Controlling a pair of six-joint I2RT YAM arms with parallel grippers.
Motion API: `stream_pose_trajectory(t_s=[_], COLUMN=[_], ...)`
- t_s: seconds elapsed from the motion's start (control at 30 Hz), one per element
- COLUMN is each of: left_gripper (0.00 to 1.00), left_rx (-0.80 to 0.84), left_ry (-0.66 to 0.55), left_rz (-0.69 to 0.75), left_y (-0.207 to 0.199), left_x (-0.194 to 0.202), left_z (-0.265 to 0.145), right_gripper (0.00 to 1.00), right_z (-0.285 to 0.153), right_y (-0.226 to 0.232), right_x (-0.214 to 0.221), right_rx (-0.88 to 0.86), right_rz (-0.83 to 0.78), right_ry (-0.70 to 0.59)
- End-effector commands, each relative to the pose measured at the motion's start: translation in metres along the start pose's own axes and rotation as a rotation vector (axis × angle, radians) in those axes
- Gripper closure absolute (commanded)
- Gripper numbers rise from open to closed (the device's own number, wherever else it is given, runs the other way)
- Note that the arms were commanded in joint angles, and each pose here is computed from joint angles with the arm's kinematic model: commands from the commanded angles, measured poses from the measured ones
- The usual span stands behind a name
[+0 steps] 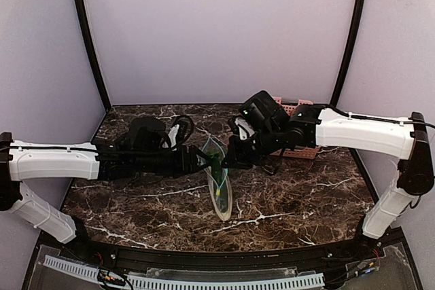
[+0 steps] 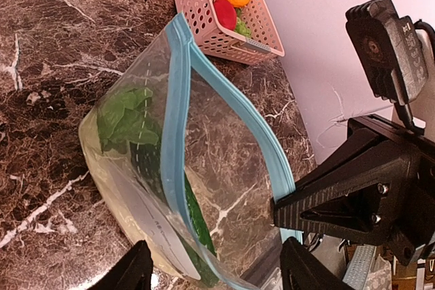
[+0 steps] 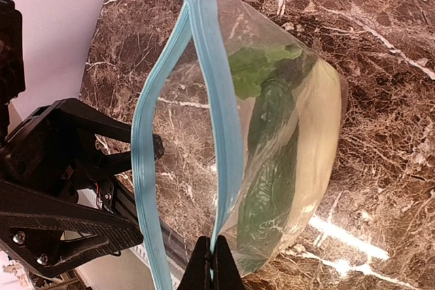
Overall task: Place the food in the zip-top bag and seal the zipper
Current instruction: Adjust the zipper on the food storage bag, then pass from the right arm to the left
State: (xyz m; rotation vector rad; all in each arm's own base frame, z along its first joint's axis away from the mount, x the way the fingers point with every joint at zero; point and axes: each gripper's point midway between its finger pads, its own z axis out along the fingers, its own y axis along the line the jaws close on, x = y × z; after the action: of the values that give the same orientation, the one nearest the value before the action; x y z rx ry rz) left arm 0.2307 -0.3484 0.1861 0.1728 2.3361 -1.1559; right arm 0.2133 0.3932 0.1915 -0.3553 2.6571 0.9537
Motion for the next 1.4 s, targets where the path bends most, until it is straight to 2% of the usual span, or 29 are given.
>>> stream_pose_trajectory(t_s=[0.0,0.1,0.2,0.3,0.33,0.4,0.5,0.77,1.0,1.07,1.1,1.13,1.2,1.23,1.37], left_gripper=[0.40,0.50,0.66,0.78,0.81,0.87,0.98,0.99,0.99,0.99,0.99,0.99,0.99,0.99,0.99], left_rx=[0.004,0.016,0.022,0.025,0.089,0.022,-0.024,-0.105,-0.114,-0.105,-0.104,-0.100,-0.100,-0.101,-0.104], left_ry=[0.031,0.032,0.033,0.032,-0.022,0.020,0.024,-0.026,-0.028,-0.029,-0.028,-0.030,-0.034,-0.036,-0.045], left_rz=[-0.033,-0.048,-0.050,-0.047,-0.035,-0.044,-0.038,-0.020,-0.009,-0.011,-0.010,-0.010,-0.008,-0.005,0.000], left_y=[0.010,0.009,0.006,0.004,-0.017,0.003,0.014,0.027,0.028,0.027,0.027,0.026,0.025,0.025,0.026], left_x=[0.016,0.020,0.021,0.021,0.007,0.019,0.023,0.017,0.016,0.016,0.016,0.016,0.015,0.014,0.013], left_z=[0.003,0.003,0.005,0.006,-0.017,0.000,-0.002,-0.026,-0.028,-0.027,-0.027,-0.026,-0.026,-0.026,-0.028], right_gripper=[1.00,1.00,1.00,1.00,1.00,1.00,1.00,1.00,0.99,0.91,0.80,0.75,0.54,0.47,0.27], right_z=[0.003,0.004,0.005,0.006,0.006,0.004,0.000,-0.011,-0.020,-0.023,-0.026,-0.030,-0.040,-0.047,-0.075], right_y=[0.006,0.006,0.005,0.003,0.002,-0.002,-0.010,-0.028,-0.026,-0.020,-0.014,-0.012,-0.005,-0.002,0.000], right_x=[-0.007,-0.006,-0.007,-0.006,-0.006,-0.006,-0.007,-0.007,-0.009,-0.011,-0.014,-0.015,-0.018,-0.020,-0.026], right_rx=[-0.012,-0.010,-0.007,0.001,0.007,0.025,0.064,0.137,0.122,0.095,0.071,0.056,0.028,0.018,0.022], right_rz=[-0.005,-0.006,-0.006,-0.004,-0.002,0.004,0.015,0.047,0.044,0.029,0.016,0.006,-0.020,-0.036,-0.088], right_ry=[-0.034,-0.032,-0.031,-0.030,-0.031,-0.038,-0.055,-0.095,-0.113,-0.128,-0.139,-0.149,-0.175,-0.190,-0.256])
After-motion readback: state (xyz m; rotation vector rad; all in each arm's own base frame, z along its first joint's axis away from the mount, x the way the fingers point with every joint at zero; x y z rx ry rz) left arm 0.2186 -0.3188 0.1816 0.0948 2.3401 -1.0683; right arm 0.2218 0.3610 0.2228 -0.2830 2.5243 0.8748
